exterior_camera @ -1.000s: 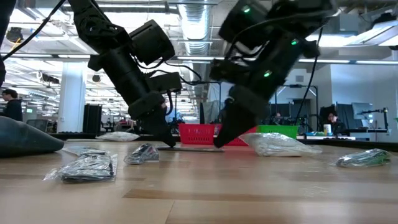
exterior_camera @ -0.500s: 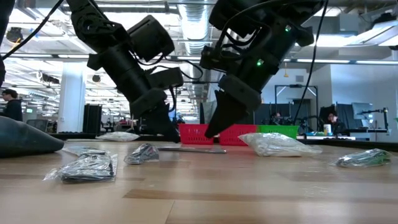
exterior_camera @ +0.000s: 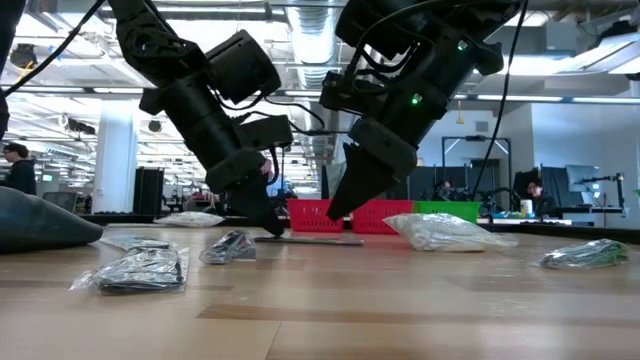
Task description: Pick & Place Travel size toiletries
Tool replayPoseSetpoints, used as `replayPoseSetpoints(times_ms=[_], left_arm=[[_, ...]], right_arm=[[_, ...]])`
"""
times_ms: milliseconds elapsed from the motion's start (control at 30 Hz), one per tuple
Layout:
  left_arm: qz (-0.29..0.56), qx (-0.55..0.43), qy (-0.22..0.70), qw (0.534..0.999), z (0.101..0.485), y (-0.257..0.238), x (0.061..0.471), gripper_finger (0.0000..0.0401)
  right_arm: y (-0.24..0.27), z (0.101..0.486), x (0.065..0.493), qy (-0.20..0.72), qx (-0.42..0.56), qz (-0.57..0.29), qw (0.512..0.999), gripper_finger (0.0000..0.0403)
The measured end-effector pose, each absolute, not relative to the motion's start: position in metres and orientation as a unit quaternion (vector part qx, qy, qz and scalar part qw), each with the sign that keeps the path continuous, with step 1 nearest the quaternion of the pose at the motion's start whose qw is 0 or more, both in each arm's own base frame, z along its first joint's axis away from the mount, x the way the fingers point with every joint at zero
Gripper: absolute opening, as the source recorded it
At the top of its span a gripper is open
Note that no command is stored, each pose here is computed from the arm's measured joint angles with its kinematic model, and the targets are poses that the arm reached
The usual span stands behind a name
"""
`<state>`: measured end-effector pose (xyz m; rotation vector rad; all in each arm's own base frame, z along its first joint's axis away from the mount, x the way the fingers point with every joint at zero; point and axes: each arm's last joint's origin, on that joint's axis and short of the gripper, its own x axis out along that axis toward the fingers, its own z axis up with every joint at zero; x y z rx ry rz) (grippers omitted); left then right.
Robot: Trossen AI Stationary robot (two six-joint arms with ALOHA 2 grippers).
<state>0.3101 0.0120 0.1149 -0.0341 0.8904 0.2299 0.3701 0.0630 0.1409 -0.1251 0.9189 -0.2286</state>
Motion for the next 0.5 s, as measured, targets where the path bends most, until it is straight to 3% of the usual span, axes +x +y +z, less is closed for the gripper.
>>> replayPoseSetpoints(times_ms=[500], left_arm=[[0.107,-0.030,0.440,0.891,0.1073,0.0182,0.3118,0.0001]], right_arm=[[0.0631,0.1377,0.3707,0.445,-0.064,-0.108,0.887,0.0240]])
